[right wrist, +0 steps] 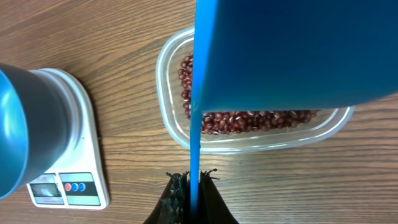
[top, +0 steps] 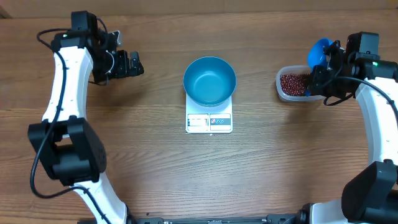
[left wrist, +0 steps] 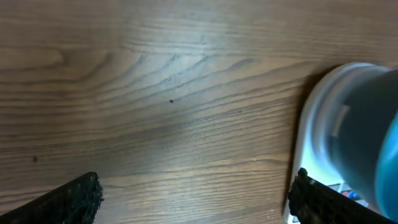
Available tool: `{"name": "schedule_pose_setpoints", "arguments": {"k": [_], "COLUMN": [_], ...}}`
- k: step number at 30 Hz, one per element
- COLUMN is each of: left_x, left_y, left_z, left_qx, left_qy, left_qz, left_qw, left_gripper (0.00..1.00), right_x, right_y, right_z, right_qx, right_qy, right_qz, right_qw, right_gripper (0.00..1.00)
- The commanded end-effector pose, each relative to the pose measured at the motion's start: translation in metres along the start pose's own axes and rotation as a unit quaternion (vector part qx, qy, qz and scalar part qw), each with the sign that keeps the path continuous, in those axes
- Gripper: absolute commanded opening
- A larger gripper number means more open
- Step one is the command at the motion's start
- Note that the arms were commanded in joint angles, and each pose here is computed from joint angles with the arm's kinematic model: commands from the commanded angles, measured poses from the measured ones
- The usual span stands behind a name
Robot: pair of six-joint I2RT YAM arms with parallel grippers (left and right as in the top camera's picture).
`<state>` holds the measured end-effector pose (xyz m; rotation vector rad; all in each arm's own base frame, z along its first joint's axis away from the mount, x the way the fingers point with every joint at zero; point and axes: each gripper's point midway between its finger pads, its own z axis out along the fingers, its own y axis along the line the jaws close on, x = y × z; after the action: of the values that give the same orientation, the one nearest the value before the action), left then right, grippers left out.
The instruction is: Scoop item into bowl and weigh 150g on scale
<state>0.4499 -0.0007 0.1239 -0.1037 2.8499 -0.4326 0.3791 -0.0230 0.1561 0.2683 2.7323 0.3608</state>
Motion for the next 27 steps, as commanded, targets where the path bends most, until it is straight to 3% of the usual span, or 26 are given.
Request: {"name": "schedule_pose_setpoints", "arguments": {"k": [1, 10, 22, 27], "left_x": [0.007, 0.017, 0.010, 0.010], "left_y": [0.008, 0.020, 0.020, 0.020], "left_z": [0.029, 0.066, 0.067, 0.067], "left_qx": [-0.005, -0.005, -0.005, -0.005], "left_qy": [0.034, 0.072, 0.058, 0.058], "left_qz": [0.001, -0.011, -0.007, -0.007], "left_qw": [0.999, 0.997, 0.998, 0.998], "left_gripper": [1.00, 1.00, 1.00, 0.99], "right_x": [0.001, -0.010, -0.030, 0.000], "right_y": [-0.007, -0.008, -0.010, -0.021], "right_z": [0.003, -0.001, -0.080, -0.074], "right_qx": [0.022, 0.042, 0.116, 0.133], "right_qy": [-0.001, -0.020, -0.024, 0.042], "right_qz": [-0.013, -0.061, -0.111, -0.115], "right_qw": [1.000, 0.997, 0.987, 0.983], "right_gripper": [0.04, 0.04, 0.04, 0.04]}}
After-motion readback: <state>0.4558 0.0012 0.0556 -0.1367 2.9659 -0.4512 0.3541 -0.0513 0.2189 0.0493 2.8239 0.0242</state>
